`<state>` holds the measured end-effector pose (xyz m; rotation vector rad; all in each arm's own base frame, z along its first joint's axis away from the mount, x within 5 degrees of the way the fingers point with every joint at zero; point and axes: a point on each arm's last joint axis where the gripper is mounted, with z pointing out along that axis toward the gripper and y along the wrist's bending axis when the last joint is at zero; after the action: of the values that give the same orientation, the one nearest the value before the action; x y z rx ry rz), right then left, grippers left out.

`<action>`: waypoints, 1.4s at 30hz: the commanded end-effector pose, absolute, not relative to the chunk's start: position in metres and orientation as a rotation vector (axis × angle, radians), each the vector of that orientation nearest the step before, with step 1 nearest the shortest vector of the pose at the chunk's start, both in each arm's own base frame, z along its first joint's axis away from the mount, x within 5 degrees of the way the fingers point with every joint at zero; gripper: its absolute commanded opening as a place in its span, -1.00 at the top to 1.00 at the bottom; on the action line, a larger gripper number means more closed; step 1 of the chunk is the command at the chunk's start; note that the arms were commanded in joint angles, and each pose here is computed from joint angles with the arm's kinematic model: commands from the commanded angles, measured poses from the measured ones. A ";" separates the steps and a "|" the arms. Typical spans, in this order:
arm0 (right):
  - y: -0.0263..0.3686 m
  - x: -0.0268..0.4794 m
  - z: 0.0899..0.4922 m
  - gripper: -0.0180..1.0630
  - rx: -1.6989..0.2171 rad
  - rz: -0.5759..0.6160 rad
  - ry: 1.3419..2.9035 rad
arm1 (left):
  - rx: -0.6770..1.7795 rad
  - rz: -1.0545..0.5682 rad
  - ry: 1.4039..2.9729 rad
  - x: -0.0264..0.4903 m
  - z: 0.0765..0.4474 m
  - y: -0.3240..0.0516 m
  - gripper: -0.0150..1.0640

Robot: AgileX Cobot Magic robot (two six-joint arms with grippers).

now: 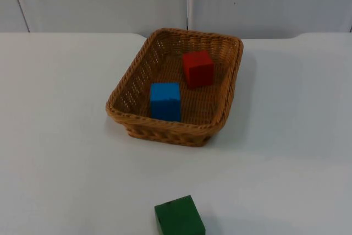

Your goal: Pick up one cube with each hand and place exactly two cubes into the same basket, leaving the remaining cube outside.

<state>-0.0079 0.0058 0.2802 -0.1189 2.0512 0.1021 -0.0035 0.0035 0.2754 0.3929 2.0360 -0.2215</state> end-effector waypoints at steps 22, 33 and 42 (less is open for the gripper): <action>0.006 -0.008 0.281 -0.98 -0.104 0.105 2.040 | 0.316 -0.172 2.046 -0.004 0.274 0.004 -0.85; 0.006 -0.008 0.281 -0.98 -0.104 0.105 2.040 | 0.157 -0.078 2.060 -0.004 0.274 0.003 -0.85; 0.006 -0.008 0.281 -0.98 -0.104 0.105 2.040 | 0.073 -0.027 2.064 -0.004 0.274 0.003 -0.85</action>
<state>-0.0079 0.0058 0.2803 -0.1123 2.0501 0.1059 -0.0044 0.0023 0.2754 0.0845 2.0646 -0.0374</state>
